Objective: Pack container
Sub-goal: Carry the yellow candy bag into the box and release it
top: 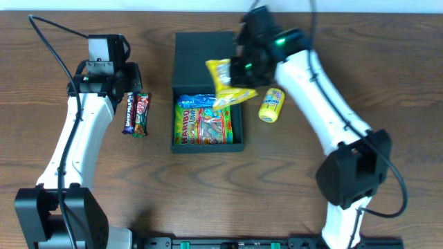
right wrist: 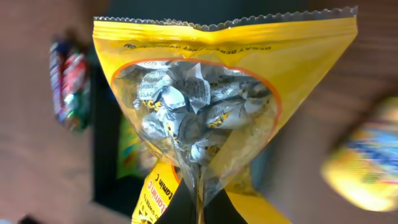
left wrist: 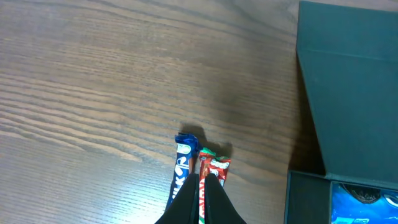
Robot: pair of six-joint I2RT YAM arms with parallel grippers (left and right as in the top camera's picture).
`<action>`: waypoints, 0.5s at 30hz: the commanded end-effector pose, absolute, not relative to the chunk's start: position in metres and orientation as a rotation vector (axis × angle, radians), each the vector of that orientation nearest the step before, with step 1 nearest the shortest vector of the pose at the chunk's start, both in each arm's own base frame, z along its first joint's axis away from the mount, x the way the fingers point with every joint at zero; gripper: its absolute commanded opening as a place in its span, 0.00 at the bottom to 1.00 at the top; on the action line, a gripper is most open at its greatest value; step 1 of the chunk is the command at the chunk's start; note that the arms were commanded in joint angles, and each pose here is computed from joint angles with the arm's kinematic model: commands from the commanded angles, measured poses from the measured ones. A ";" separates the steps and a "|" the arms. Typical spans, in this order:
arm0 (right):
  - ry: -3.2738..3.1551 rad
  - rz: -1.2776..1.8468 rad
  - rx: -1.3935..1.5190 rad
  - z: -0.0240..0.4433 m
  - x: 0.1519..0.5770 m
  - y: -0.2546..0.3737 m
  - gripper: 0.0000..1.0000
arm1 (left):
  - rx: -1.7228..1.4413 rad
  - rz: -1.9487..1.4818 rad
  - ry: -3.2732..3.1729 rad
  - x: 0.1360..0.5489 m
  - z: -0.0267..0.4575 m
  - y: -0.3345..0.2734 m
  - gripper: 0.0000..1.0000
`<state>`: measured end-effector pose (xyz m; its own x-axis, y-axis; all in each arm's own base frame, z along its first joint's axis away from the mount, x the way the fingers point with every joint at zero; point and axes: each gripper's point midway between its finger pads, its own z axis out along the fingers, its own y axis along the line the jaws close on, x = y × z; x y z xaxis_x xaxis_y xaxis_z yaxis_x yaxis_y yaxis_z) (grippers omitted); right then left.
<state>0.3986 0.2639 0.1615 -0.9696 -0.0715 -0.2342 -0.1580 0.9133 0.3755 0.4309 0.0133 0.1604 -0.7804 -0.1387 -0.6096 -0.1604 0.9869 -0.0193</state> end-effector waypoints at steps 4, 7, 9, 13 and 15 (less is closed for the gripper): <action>2.922 0.621 -0.206 0.147 0.367 0.305 0.01 | -0.214 0.032 2.415 0.441 0.172 0.014 0.06; 2.942 0.624 -0.199 0.136 0.360 0.323 0.01 | -0.215 0.032 2.413 0.441 0.172 0.014 0.06; 2.937 0.640 -0.179 0.133 0.360 0.332 0.01 | -0.220 0.029 2.413 0.441 0.172 0.014 0.06; 2.950 0.671 -0.146 0.124 0.357 0.347 0.01 | -0.253 0.016 2.410 0.441 0.172 0.014 0.06; 2.974 0.663 -0.140 0.116 0.351 0.352 0.01 | -0.254 0.016 2.410 0.441 0.172 0.014 0.06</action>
